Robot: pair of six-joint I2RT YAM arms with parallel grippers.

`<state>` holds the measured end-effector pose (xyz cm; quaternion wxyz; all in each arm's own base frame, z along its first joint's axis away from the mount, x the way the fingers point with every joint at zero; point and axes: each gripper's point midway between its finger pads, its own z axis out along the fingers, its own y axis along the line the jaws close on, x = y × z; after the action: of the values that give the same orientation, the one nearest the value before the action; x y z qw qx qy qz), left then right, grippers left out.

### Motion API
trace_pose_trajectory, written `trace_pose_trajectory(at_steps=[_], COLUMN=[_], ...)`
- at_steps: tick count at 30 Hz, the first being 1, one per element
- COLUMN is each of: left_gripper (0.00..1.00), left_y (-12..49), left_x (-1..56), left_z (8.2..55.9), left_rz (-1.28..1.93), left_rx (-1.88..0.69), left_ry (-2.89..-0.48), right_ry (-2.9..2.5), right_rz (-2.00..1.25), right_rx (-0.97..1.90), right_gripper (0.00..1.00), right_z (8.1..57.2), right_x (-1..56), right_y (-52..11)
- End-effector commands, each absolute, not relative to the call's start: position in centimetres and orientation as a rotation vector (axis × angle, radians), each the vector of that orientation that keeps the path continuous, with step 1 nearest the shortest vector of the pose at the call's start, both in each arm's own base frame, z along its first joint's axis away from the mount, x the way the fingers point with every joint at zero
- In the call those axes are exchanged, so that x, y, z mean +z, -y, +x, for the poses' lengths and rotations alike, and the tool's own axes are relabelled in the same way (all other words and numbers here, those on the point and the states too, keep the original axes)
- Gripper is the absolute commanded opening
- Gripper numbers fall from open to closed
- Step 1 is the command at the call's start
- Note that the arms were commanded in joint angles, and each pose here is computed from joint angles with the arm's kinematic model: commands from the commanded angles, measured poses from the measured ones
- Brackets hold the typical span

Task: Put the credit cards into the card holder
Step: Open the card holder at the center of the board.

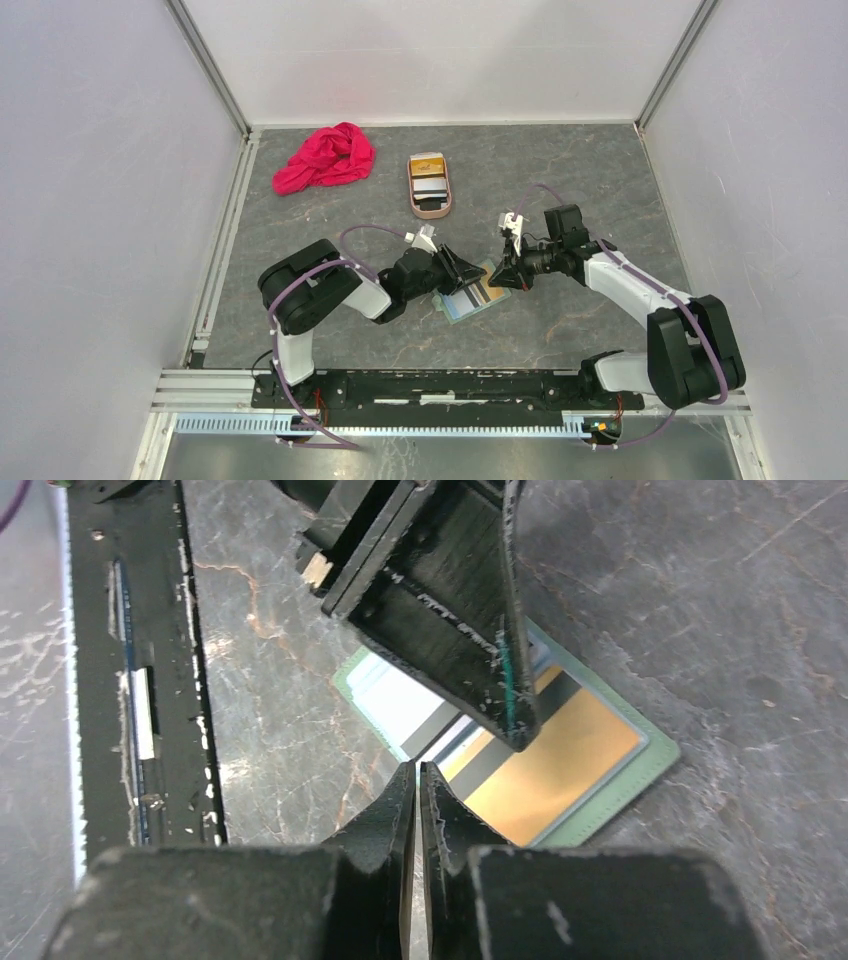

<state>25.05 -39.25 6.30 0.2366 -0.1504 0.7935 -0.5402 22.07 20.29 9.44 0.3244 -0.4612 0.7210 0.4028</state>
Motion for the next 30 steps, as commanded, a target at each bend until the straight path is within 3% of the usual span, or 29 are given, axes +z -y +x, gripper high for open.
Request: trace_pose_trajectory(at_steps=[1,11,30], left_gripper=[0.41,0.42,0.42], left_y=[39.2,34.2,32.9], left_x=[8.6,11.2,6.2], left_z=[26.2,24.9,21.9], left_rz=[-0.344,-0.276,-0.309], left_rx=[-1.478,-1.28,-1.158], left_ry=[-2.099,-2.071,-2.276], right_ry=[-1.876,-2.081,-2.33], right_rz=[-1.216,-1.1,-1.0], right_rx=[1.164,1.235,1.065], right_gripper=[0.08,0.05,0.03], right_z=[21.3,21.5,22.6], right_x=[9.2,5.7,1.0], right_y=[-20.9,-21.1,-19.7])
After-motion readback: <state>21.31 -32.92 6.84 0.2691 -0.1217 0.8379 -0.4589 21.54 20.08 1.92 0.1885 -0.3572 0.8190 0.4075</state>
